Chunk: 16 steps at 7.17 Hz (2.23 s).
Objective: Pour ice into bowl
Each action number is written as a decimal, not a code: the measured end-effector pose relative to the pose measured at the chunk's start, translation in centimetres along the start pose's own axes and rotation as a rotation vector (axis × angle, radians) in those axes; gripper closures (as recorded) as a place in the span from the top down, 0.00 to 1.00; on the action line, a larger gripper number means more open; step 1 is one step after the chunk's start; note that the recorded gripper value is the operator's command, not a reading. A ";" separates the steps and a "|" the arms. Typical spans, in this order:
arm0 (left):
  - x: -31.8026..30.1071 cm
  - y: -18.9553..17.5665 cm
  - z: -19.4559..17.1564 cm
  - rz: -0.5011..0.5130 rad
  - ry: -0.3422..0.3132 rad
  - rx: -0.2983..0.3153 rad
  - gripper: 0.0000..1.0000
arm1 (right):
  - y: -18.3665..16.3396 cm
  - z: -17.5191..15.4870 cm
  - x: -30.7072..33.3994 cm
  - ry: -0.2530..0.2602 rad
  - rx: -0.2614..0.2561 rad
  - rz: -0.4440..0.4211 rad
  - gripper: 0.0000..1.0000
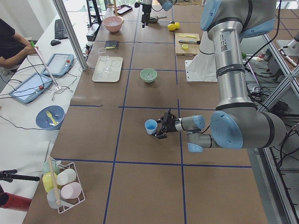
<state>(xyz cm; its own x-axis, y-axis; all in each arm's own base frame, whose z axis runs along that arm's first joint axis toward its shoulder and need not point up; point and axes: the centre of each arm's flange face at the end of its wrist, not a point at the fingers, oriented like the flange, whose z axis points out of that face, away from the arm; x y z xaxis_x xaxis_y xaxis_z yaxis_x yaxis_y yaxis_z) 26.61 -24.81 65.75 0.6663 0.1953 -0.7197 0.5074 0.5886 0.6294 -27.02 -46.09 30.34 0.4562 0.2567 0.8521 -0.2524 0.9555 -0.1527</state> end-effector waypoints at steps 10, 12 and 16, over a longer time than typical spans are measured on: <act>-10.5 -8.3 -5.9 0.200 0.087 -0.361 1.00 | 2.3 0.6 -1.5 -0.007 -0.004 -0.010 1.00; -12.0 -12.7 -2.6 0.216 0.080 -0.406 1.00 | 5.6 3.4 -4.8 -0.012 -0.007 -0.009 1.00; -13.3 -25.8 3.0 0.181 0.070 -0.525 1.00 | 13.8 10.8 -14.1 -0.033 0.025 0.007 1.00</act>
<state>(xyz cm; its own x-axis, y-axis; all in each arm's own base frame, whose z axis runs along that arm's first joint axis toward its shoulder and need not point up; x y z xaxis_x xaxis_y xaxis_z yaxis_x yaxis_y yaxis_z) 6.30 -44.96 59.94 0.6708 0.3701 -0.6427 0.0367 0.8490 0.5271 -46.15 -38.07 21.68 0.4257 0.2582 0.8672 -0.2772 0.9496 -0.1466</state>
